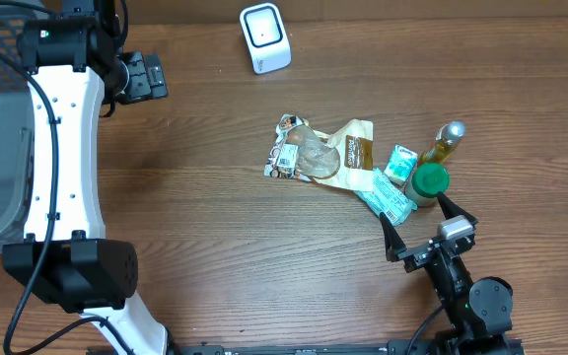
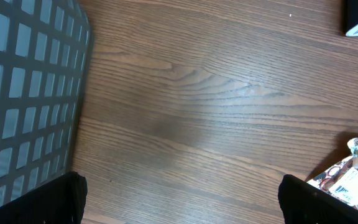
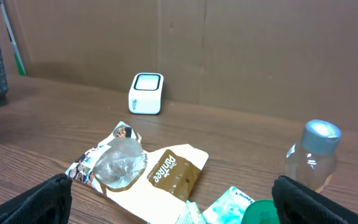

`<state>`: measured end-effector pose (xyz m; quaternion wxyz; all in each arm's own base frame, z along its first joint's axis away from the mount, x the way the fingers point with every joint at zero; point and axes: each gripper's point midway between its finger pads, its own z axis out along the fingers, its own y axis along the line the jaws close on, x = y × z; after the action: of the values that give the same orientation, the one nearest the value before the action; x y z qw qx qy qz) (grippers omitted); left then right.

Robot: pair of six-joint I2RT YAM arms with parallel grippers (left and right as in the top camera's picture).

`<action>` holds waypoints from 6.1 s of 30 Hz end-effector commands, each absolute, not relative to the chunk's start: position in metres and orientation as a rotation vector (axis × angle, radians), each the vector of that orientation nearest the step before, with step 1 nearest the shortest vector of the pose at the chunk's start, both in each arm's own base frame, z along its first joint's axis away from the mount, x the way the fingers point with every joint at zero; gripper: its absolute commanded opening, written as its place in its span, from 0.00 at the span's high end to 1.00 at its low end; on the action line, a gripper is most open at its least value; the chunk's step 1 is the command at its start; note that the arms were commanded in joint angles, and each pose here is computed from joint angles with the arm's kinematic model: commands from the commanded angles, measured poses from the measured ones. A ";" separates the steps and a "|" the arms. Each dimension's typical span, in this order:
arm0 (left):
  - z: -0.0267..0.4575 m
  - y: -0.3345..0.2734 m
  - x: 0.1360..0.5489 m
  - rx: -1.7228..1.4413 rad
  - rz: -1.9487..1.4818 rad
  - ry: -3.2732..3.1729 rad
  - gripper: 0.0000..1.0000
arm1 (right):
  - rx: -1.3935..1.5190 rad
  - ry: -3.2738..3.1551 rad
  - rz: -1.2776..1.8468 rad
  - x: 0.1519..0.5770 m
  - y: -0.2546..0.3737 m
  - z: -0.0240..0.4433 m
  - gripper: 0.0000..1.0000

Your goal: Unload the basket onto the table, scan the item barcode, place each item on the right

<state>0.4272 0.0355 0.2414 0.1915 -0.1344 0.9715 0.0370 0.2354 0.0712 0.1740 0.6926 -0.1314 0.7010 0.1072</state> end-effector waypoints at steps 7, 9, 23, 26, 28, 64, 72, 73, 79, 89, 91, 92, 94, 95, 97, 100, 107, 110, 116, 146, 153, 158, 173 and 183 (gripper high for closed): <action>0.252 0.032 0.427 -0.377 0.096 2.699 0.00 | -0.282 1.563 0.233 0.236 0.069 0.172 0.00; 0.252 0.032 0.427 -0.377 0.096 2.699 0.00 | -0.282 1.563 0.232 0.236 0.069 0.172 0.00; 0.252 0.032 0.427 -0.377 0.096 2.699 0.01 | -0.172 1.587 0.119 0.243 0.043 0.170 0.00; 0.252 0.032 0.427 -0.377 0.096 2.699 0.00 | -0.168 1.587 0.115 0.243 0.042 0.170 0.00; 0.252 0.032 0.427 -0.377 0.096 2.699 0.00 | -0.168 1.587 0.115 0.243 0.042 0.170 0.00; 0.279 -0.027 0.417 -0.189 0.039 2.649 0.00 | -0.168 1.587 0.115 0.243 0.042 0.170 0.00; 0.378 -0.097 0.347 0.070 -0.125 2.395 0.00 | -0.168 1.587 0.115 0.243 0.042 0.170 0.00; 0.390 -0.100 0.336 0.085 -0.145 2.360 0.01 | -0.168 1.587 0.115 0.243 0.042 0.170 0.00; 0.467 -0.079 0.255 0.088 -0.243 2.103 0.00 | -0.168 1.587 0.115 0.243 0.042 0.170 0.00; 0.519 -0.037 0.157 0.036 -0.302 1.840 0.00 | -0.168 1.587 0.115 0.243 0.042 0.170 0.00; 0.519 -0.030 0.151 0.006 -0.283 1.825 0.01 | -0.168 1.587 0.115 0.243 0.042 0.170 0.00; 0.517 -0.026 0.149 -0.013 -0.268 1.824 0.00 | -0.168 1.587 0.115 0.243 0.042 0.170 0.00; 0.512 -0.019 0.148 -0.051 -0.237 1.831 0.00 | -0.168 1.587 0.115 0.243 0.042 0.170 0.00; 0.506 -0.015 0.149 -0.076 -0.215 1.842 0.00 | -0.167 1.587 0.115 0.243 0.042 0.170 0.00; 0.490 -0.008 0.152 -0.122 -0.171 1.880 0.00 | -0.167 1.587 0.115 0.243 0.042 0.170 0.00; 0.460 0.000 0.159 -0.173 -0.119 1.956 0.00 | -0.168 1.587 0.115 0.243 0.042 0.170 0.00; 0.382 0.005 0.166 -0.215 -0.057 2.151 0.00 | -0.167 1.587 0.115 0.243 0.042 0.170 0.00; 0.355 0.005 0.163 -0.217 -0.046 2.211 0.01 | -0.168 1.587 0.115 0.243 0.042 0.170 0.00; 0.304 0.006 0.156 -0.219 -0.026 2.310 0.00 | -0.168 1.587 0.115 0.243 0.042 0.170 0.00; 0.372 0.002 0.180 -0.122 -0.207 0.916 0.00 | -0.168 1.587 0.115 0.243 0.042 0.170 0.00; 0.352 0.006 0.185 -0.127 -0.188 0.885 0.00 | -0.167 1.587 0.115 0.243 0.042 0.170 0.00; 0.319 0.007 0.202 -0.134 -0.180 0.958 0.01 | -0.168 1.587 0.115 0.243 0.042 0.170 0.00; 0.207 0.030 0.243 -0.257 -0.074 1.416 0.01 | -0.168 1.587 0.115 0.243 0.042 0.170 0.00; 0.157 0.033 0.244 -0.232 0.011 1.625 0.00 | -0.168 1.587 0.115 0.243 0.042 0.170 0.00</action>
<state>0.2446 0.0294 0.1561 0.6781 -0.1140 0.7259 -0.0166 0.2423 0.0450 0.1711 0.6945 -0.0817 0.7126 0.0561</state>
